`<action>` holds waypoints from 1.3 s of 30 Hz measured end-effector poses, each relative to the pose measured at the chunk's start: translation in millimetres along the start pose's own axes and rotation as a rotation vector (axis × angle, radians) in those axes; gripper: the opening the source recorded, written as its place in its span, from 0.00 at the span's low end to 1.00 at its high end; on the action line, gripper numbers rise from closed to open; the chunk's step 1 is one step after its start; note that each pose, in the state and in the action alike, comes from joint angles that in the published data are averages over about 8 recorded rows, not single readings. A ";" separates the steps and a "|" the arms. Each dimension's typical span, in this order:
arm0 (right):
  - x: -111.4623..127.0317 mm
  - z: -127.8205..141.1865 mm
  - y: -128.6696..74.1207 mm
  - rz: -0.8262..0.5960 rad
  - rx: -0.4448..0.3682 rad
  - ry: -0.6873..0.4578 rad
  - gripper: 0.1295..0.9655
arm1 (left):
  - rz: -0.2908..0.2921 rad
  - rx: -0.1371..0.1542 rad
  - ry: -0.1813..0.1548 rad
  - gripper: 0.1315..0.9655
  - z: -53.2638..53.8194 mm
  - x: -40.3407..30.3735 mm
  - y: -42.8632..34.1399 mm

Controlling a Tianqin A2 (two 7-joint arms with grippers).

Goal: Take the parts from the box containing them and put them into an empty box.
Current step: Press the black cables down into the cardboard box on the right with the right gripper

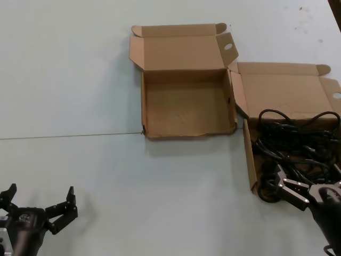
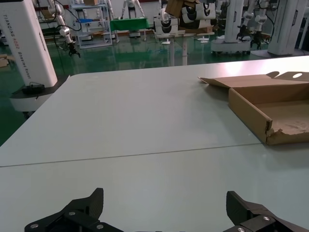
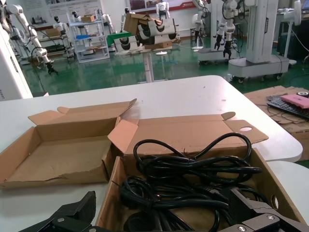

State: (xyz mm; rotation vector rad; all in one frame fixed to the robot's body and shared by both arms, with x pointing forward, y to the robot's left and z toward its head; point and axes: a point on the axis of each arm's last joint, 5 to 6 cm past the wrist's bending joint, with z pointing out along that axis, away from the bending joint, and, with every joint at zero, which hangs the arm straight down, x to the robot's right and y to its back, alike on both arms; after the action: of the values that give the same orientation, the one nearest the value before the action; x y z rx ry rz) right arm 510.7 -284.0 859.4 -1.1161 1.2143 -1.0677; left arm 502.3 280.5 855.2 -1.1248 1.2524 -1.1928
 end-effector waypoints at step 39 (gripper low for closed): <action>54.0 -8.1 -75.2 -0.457 -0.058 -0.201 1.00 | 0.000 0.000 0.000 0.21 0.0 0.0 0.0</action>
State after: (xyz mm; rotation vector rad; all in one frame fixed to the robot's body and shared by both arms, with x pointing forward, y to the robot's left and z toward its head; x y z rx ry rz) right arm 504.7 -348.7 925.9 -1.5533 0.8534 -1.2280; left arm 502.3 280.5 855.2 -1.1248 1.2524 -1.1927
